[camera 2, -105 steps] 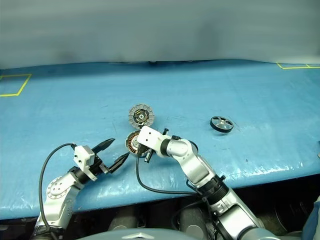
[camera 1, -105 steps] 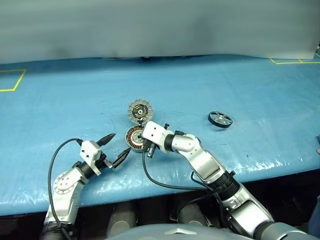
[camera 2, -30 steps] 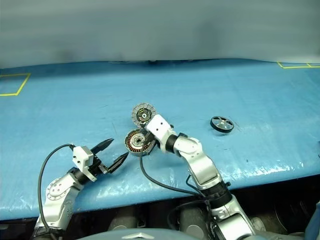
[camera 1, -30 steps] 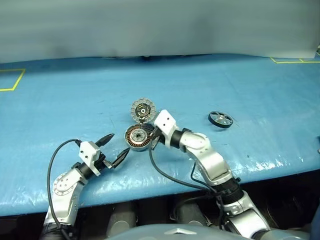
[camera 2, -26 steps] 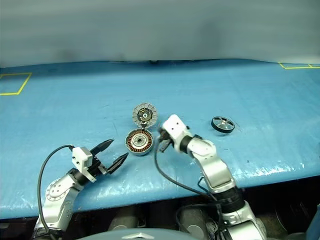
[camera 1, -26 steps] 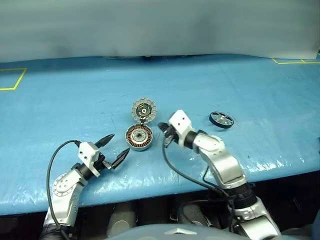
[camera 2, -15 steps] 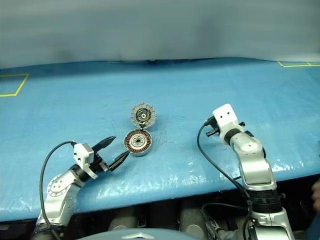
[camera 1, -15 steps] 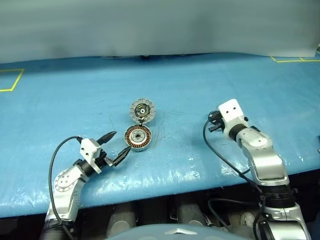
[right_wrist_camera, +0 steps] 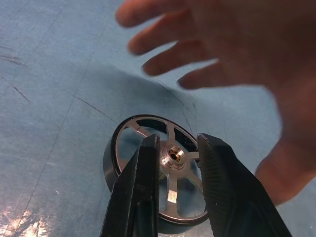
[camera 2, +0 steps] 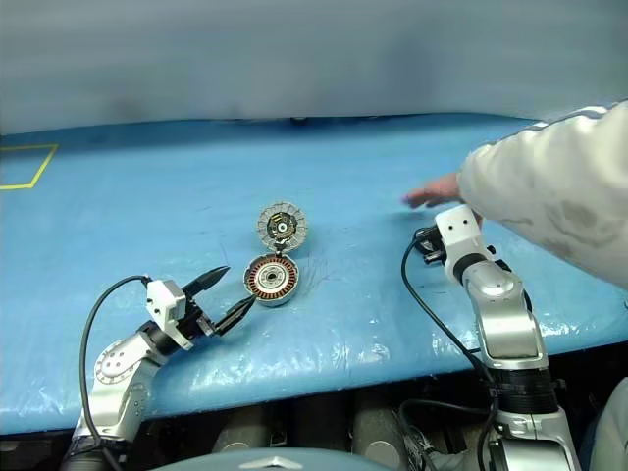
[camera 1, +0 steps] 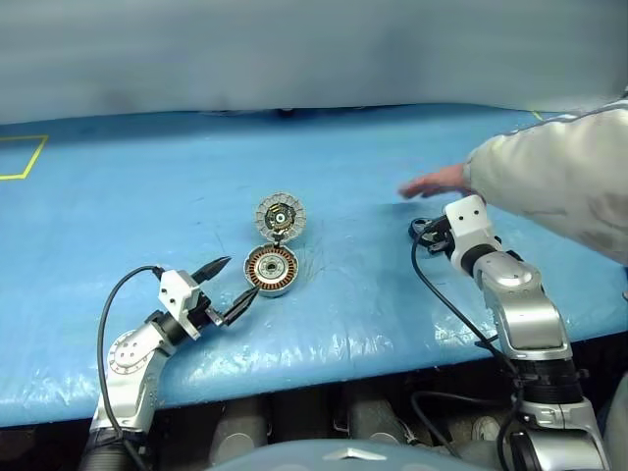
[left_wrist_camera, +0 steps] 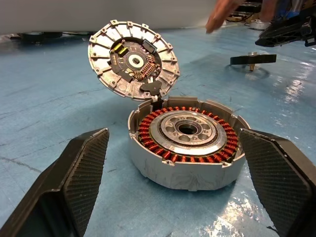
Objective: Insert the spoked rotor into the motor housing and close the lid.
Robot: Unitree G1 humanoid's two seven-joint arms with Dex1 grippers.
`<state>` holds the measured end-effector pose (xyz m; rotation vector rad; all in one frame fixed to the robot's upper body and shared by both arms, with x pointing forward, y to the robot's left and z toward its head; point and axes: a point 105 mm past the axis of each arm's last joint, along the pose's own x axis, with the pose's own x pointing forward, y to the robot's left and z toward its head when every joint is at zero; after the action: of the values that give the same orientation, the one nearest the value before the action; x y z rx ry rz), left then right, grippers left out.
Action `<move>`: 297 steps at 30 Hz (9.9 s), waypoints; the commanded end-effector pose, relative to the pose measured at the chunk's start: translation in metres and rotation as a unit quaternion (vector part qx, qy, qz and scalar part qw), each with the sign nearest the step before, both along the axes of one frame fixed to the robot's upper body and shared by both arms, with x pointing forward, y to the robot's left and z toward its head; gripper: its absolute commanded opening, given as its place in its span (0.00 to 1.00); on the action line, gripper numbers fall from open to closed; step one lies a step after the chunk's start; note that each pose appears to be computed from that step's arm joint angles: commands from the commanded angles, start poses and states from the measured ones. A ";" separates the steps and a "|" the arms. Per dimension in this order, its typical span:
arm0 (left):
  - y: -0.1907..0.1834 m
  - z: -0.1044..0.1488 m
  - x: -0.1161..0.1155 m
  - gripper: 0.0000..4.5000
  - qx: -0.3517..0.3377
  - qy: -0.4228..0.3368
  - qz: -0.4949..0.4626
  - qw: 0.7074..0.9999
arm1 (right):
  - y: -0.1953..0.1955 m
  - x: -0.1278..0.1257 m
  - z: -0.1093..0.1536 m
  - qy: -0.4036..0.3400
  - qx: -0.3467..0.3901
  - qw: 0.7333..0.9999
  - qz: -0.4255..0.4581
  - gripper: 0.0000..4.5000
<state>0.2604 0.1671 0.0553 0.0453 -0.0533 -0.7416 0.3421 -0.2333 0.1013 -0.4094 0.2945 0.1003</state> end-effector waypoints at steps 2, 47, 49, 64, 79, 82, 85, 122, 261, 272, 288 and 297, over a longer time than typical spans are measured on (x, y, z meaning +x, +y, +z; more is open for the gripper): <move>0.001 0.003 0.000 1.00 0.004 -0.006 0.001 1.000 | -0.005 0.001 0.019 -0.033 0.002 0.999 -0.012 0.28; 0.003 0.001 -0.001 1.00 0.010 -0.006 0.011 1.000 | 0.142 0.008 -0.007 0.029 0.110 0.955 0.275 0.28; 0.004 0.001 -0.001 1.00 0.010 -0.006 0.015 1.000 | 0.142 0.012 -0.010 0.029 0.105 0.956 0.272 0.28; 0.006 -0.001 -0.001 1.00 0.010 -0.004 0.021 1.000 | 0.142 0.016 -0.036 0.075 0.062 0.954 0.284 0.28; 0.005 -0.002 0.000 1.00 0.007 -0.004 0.019 1.000 | 0.131 0.016 -0.051 0.104 0.057 0.956 0.268 0.00; 0.005 -0.001 0.000 1.00 0.004 -0.006 0.020 1.000 | 0.129 0.017 -0.043 0.086 0.084 0.960 0.253 0.00; 0.007 0.002 0.000 1.00 -0.008 -0.008 0.025 1.000 | 0.122 0.018 -0.031 0.064 0.110 0.963 0.236 0.00; 0.004 0.009 -0.006 1.00 -0.020 -0.029 0.002 0.999 | 0.210 -0.042 -0.009 0.107 0.336 0.836 0.420 0.00; 0.022 0.010 -0.015 1.00 -0.047 -0.014 0.027 0.998 | 0.242 -0.051 0.035 0.057 0.292 0.770 0.565 0.01; 0.031 0.013 -0.019 1.00 -0.032 -0.007 0.029 0.999 | 0.248 -0.035 0.027 -0.001 0.252 0.823 0.509 0.01; 0.027 0.011 -0.020 1.00 -0.037 -0.005 0.035 0.999 | 0.265 -0.026 0.001 -0.029 0.128 0.852 0.507 1.00; 0.026 0.010 -0.019 1.00 -0.034 -0.001 0.033 0.999 | 0.272 -0.027 -0.009 -0.011 0.127 0.853 0.506 1.00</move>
<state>0.2403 0.1960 0.0562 -0.0366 -0.0478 -0.6625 0.3133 0.0334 0.0831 -0.2561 0.0497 1.1580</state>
